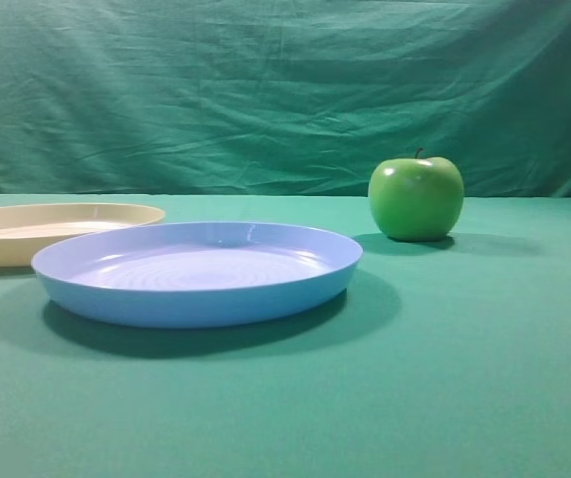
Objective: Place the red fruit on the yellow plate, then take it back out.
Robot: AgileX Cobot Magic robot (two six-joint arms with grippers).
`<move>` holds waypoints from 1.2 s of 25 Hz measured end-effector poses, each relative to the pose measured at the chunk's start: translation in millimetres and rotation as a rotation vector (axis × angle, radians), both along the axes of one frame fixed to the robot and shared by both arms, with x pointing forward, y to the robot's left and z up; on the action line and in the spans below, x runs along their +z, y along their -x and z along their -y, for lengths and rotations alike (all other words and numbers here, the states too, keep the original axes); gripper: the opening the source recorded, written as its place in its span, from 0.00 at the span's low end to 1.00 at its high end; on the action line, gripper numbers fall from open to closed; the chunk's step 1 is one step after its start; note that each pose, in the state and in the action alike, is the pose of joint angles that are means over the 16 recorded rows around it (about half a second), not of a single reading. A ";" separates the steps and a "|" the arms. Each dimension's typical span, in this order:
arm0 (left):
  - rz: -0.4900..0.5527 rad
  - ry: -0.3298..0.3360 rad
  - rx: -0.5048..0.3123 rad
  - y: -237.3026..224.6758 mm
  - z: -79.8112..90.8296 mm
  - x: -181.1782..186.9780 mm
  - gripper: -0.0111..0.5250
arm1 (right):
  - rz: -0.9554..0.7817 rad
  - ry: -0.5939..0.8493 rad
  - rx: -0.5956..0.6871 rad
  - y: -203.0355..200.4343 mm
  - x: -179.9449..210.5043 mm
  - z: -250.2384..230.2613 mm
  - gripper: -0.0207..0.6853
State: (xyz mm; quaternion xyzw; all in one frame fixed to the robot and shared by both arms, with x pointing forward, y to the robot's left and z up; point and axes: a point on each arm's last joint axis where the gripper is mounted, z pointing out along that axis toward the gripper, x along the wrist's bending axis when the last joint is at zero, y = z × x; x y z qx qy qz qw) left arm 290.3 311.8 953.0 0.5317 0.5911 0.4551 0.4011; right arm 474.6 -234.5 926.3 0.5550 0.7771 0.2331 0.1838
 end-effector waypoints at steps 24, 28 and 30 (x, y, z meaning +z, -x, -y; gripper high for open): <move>0.000 0.000 0.000 0.0 0.0 0.0 0.02 | 0.349 -0.108 0.093 48.6 213.1 5.9 0.43; 0.000 0.000 0.000 0.0 0.0 0.0 0.02 | 0.402 -0.136 0.102 80.9 231.1 12.8 0.23; 0.000 0.000 0.000 0.0 0.0 0.0 0.02 | 0.420 -0.153 0.108 96.4 237.1 15.8 0.15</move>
